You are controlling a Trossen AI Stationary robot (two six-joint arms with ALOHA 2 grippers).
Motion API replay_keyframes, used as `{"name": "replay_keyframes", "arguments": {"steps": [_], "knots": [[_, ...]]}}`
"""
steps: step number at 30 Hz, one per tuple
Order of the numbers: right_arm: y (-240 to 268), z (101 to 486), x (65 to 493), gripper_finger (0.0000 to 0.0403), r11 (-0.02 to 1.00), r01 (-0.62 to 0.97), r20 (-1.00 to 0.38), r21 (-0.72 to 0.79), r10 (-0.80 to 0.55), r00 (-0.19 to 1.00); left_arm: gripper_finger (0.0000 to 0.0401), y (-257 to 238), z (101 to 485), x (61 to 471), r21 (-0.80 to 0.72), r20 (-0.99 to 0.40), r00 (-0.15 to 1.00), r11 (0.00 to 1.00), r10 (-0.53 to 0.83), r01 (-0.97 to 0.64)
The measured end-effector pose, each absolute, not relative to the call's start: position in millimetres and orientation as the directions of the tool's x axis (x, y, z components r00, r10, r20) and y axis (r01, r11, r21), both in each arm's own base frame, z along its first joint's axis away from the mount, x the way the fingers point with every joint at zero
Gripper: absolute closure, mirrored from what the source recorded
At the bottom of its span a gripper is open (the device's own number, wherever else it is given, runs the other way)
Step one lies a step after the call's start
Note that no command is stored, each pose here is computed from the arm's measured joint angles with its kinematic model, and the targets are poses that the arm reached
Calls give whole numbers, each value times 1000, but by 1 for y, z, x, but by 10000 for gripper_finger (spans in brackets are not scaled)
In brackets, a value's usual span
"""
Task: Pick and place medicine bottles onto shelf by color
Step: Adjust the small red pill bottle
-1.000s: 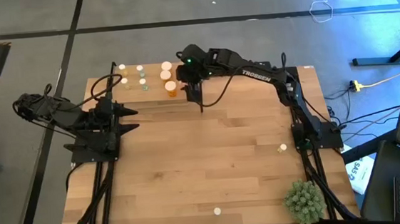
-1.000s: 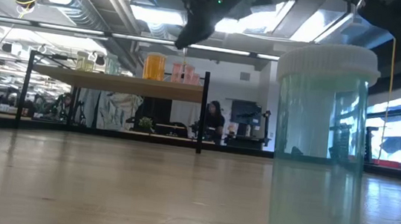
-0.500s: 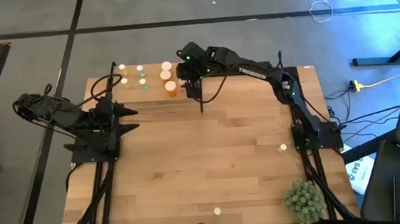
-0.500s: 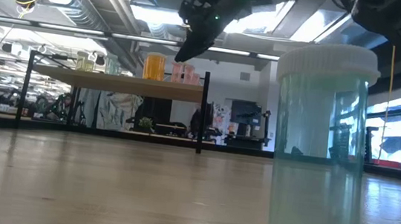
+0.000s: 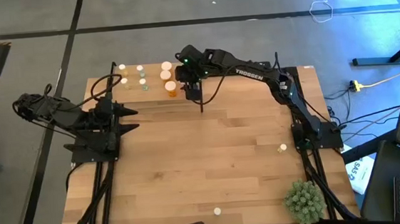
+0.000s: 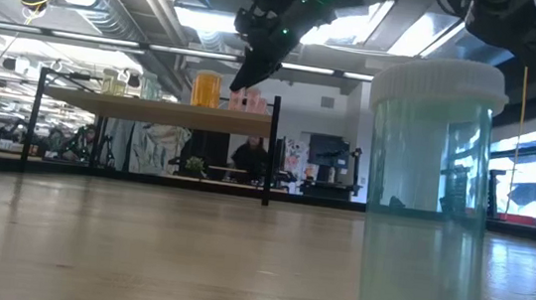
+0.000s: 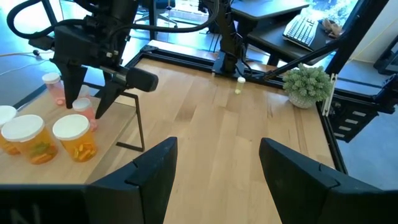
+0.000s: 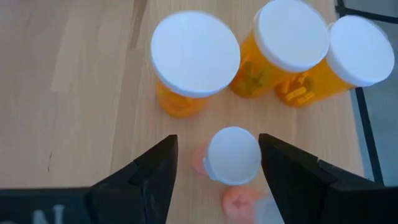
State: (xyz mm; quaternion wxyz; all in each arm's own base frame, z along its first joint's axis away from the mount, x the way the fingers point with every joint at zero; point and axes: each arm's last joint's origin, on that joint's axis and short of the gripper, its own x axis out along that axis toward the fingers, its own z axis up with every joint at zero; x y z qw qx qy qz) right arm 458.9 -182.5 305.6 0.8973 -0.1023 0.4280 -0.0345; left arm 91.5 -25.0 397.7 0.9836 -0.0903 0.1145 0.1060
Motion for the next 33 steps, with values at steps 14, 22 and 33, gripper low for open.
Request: {"name": "replay_keyframes", "arguments": {"steps": [14, 22, 33], "knots": [[-183, 306, 459, 177, 977, -24, -760, -214, -151, 632, 177, -25, 398, 92, -153, -244, 951, 961, 188, -230], [-183, 306, 459, 177, 971, -3, -762, -240, -186, 620, 177, -25, 398, 92, -153, -245, 951, 961, 188, -229], [-184, 305, 458, 208, 969, 6, -766, -246, -199, 611, 177, -25, 398, 92, -154, -244, 951, 961, 188, -229]]}}
